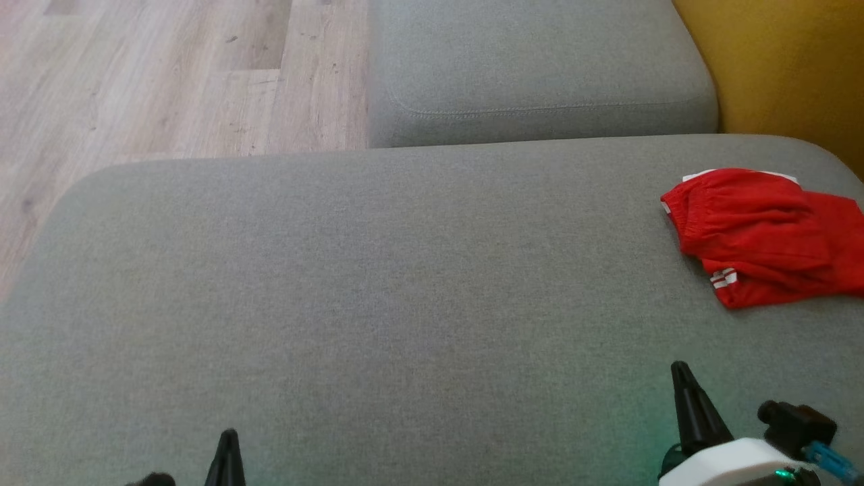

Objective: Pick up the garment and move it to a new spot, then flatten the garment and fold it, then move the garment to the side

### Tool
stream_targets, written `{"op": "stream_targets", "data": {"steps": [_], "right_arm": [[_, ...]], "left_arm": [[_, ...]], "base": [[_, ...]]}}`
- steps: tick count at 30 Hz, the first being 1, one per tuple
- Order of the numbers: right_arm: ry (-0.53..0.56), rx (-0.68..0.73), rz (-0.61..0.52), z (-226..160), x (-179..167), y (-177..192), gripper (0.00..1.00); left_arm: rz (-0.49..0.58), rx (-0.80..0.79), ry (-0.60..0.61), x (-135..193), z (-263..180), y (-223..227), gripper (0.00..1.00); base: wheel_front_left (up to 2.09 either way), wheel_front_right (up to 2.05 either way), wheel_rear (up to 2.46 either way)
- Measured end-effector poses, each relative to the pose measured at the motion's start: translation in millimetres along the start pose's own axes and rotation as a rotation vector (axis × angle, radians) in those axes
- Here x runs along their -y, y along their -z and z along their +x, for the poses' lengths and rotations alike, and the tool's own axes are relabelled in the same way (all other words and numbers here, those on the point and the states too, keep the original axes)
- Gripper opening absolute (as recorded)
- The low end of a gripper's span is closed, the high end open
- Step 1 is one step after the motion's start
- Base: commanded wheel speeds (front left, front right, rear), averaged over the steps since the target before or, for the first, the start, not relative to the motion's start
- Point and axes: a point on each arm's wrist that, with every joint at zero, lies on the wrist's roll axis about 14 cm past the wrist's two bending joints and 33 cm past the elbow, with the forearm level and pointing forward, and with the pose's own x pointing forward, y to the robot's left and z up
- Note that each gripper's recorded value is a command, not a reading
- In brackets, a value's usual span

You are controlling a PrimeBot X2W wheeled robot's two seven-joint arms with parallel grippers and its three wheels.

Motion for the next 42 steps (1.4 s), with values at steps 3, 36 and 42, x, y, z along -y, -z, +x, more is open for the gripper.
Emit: {"op": "stream_targets", "data": {"steps": [3, 36, 42], "right_arm": [[0.003, 0.01, 0.035, 3, 1, -4, 0.0], [0.052, 0.06, 0.428, 15, 17, -20, 0.0], [0.058, 0.064, 0.499, 17, 20, -21, 0.0]], "left_arm": [[-0.036, 0.001, 0.005, 2, 4, -3, 0.0], [-0.368, -0.005, 0.028, 4, 28, -23, 0.0], [-0.43, -0.008, 0.026, 2, 31, -25, 0.0]], "base": [[0.0, 0.0, 0.0], [0.0, 0.0, 0.0], [0.0, 0.0, 0.0]]}}
